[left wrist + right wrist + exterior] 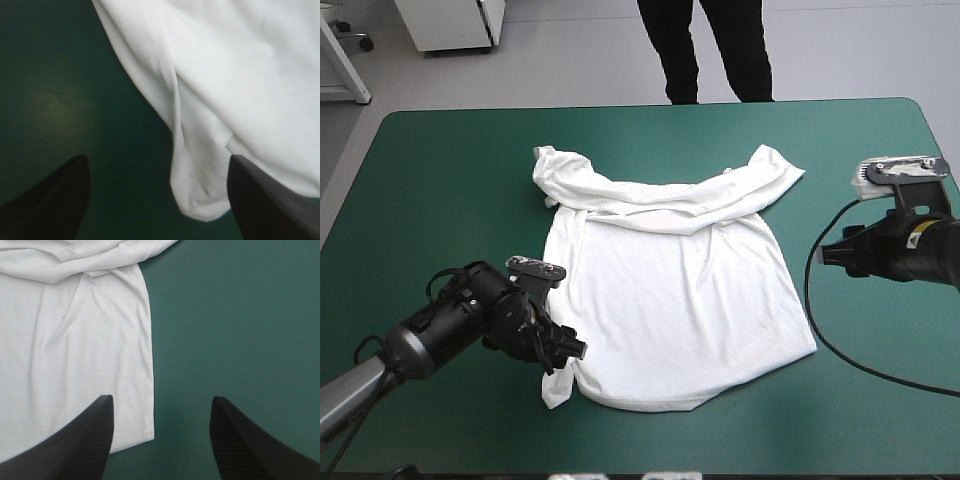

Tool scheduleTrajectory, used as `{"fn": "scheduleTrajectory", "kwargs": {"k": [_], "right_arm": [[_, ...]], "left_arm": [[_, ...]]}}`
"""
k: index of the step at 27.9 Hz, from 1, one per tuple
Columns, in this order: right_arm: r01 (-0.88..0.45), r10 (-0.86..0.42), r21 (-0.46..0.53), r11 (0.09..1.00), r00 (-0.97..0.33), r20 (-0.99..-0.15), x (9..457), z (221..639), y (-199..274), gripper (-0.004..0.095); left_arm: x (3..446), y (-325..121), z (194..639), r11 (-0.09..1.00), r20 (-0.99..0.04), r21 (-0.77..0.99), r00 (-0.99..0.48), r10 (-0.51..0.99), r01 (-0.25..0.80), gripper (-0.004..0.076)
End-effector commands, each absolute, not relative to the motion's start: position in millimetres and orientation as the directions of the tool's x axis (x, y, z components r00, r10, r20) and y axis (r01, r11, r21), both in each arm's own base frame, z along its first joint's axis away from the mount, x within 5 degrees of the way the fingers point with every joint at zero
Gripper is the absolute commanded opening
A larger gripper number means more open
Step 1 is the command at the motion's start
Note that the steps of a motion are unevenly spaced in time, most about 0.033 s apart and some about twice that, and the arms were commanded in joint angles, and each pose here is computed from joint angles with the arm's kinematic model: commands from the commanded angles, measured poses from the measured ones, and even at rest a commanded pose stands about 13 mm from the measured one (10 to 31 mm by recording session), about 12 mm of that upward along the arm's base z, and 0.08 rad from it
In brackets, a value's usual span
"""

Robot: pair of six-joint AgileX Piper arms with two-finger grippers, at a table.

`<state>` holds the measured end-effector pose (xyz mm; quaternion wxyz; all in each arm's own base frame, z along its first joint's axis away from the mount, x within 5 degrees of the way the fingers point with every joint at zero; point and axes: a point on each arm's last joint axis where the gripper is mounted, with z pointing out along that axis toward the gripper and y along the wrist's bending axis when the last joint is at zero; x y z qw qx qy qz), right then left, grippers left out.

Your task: Fold the cloth

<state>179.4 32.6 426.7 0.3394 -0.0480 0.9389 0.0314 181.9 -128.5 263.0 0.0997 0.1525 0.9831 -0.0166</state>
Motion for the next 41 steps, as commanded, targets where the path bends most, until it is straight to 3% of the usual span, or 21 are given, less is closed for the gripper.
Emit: {"fn": "scheduleTrajectory", "kwargs": {"k": [1,5,13,17,24,30,34,41], "right_arm": [[-0.107,-0.06,0.023,0.994,-0.708,-0.704,176.8,438.5,30.2,0.0532],[-0.107,-0.06,0.023,0.994,-0.708,-0.704,176.8,438.5,30.2,0.0521],[-0.107,-0.06,0.023,0.994,-0.707,-0.705,176.9,438.6,30.3,0.0511],[-0.104,-0.055,0.026,0.994,-0.706,-0.706,177.0,438.7,30.3,0.051],[-0.1,-0.054,0.029,0.995,-0.733,-0.678,174.5,436.3,30.0,0.0509],[-0.116,-0.063,0.054,0.992,-0.811,-0.581,187.2,413.0,36.3,0.0529],[-0.116,-0.087,0.037,0.993,-0.893,-0.442,205.2,364.1,39.8,0.0527],[-0.121,-0.09,0.056,0.991,-0.919,-0.383,206.1,288.6,42.2,0.0527]], "left_arm": [[183.2,-131.6,262.5,0.955,-0.21,-0.009,-0.934,0.288,0.296,0.0545],[175.7,-129.0,245.7,0.958,-0.151,-0.018,-0.948,0.28,0.286,0.0545],[170.3,-130.2,215.2,0.96,-0.151,-0.071,-0.955,0.257,0.269,0.0515],[171.5,-135.2,198.1,0.958,-0.097,-0.051,-0.956,0.277,0.282,0.038],[170.9,-142.2,176.5,0.952,-0.012,-0.017,-0.952,0.306,0.306,-0.0003],[171.8,-142.6,175.6,0.95,-0.017,-0.016,-0.951,0.31,0.31,-0.0008],[171.8,-142.6,175.6,0.95,-0.017,-0.016,-0.951,0.31,0.31,-0.0009],[171.9,-142.9,175.6,0.951,-0.018,-0.018,-0.951,0.309,0.309,-0.0009]]}}
